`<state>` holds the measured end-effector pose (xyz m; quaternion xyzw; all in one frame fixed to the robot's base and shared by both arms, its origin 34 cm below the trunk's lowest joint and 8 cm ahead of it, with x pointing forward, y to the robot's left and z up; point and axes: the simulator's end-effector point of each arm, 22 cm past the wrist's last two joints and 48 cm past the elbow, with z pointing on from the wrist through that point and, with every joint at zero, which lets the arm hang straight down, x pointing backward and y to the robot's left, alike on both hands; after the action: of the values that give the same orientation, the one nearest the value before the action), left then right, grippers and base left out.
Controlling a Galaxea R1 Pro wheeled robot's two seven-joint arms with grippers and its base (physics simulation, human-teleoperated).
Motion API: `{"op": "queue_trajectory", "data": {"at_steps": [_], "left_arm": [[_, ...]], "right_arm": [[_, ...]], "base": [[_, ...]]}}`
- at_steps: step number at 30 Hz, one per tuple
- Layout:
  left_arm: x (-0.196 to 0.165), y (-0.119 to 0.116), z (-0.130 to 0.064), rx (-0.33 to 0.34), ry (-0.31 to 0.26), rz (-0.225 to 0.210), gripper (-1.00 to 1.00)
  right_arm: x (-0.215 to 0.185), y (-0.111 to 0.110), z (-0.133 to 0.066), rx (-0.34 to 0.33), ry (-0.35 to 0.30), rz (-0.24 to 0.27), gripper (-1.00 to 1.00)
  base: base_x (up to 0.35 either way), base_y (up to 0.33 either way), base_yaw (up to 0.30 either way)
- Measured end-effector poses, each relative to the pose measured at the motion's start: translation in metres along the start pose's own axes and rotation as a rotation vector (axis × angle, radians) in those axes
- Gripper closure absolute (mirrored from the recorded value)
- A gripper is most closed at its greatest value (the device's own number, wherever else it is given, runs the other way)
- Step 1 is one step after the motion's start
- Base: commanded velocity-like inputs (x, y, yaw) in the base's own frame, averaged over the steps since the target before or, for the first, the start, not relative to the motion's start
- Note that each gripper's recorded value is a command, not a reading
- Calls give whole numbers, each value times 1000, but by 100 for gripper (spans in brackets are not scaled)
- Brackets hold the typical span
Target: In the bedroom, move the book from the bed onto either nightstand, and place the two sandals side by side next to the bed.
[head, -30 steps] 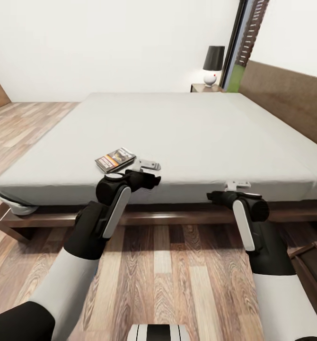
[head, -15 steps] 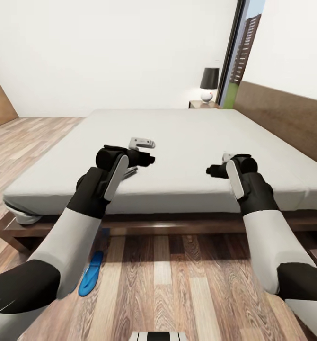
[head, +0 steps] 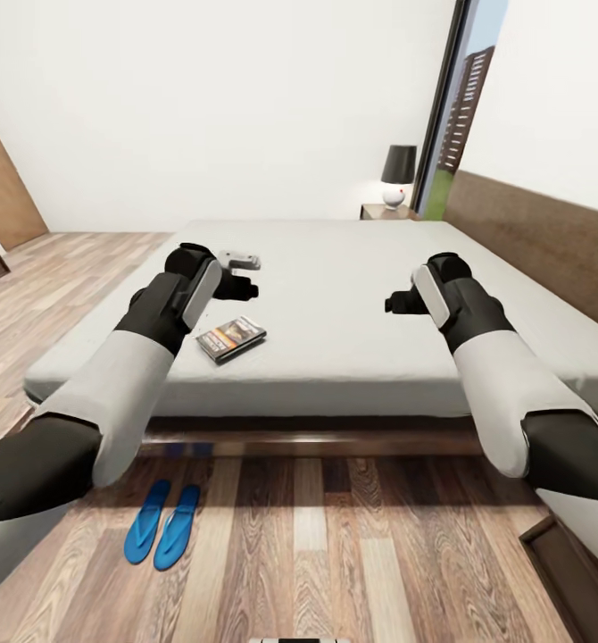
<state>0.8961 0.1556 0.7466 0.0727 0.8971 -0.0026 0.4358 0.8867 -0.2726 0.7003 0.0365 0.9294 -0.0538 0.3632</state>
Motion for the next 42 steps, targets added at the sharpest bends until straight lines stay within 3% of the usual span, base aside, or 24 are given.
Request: {"op": "queue_trajectory", "data": {"at_steps": [3, 4, 8, 13, 25, 34, 39, 42], "left_arm": [[-4, 18, -2, -17, 13, -16, -100], [-3, 42, -1, -40, 25, -54, -100], [-10, 53, -6, -41, 28, -87, -100], [1, 51, 0, -40, 86, -95, -100], [-6, 50, -1, -34, 123, -101, -100], [-13, 15, 2, 10, 135, -93, -100], [1, 12, 12, 8, 164, -100, -100], [1, 12, 12, 5, 173, -101, -100]], "right_arm": [[-9, 0, -7, -1, -6, -1, -100], [-12, 1, -9, -3, -7, 0, -100], [-21, 1, -16, -7, -9, 5, -100], [-31, -1, -24, -14, -8, 22, -100], [-54, -3, -40, -12, -10, 22, -100], [-73, -7, -51, -9, -22, 25, -100], [-74, -7, -47, 1, -16, 22, -100], [-60, -7, -35, 8, 25, 21, -100]], "base": [[0, 0, 219], [0, 0, 253], [0, 0, 261], [0, 0, 268], [0, 0, 190], [0, 0, 8], [0, 0, 0], [0, 0, 0]]}}
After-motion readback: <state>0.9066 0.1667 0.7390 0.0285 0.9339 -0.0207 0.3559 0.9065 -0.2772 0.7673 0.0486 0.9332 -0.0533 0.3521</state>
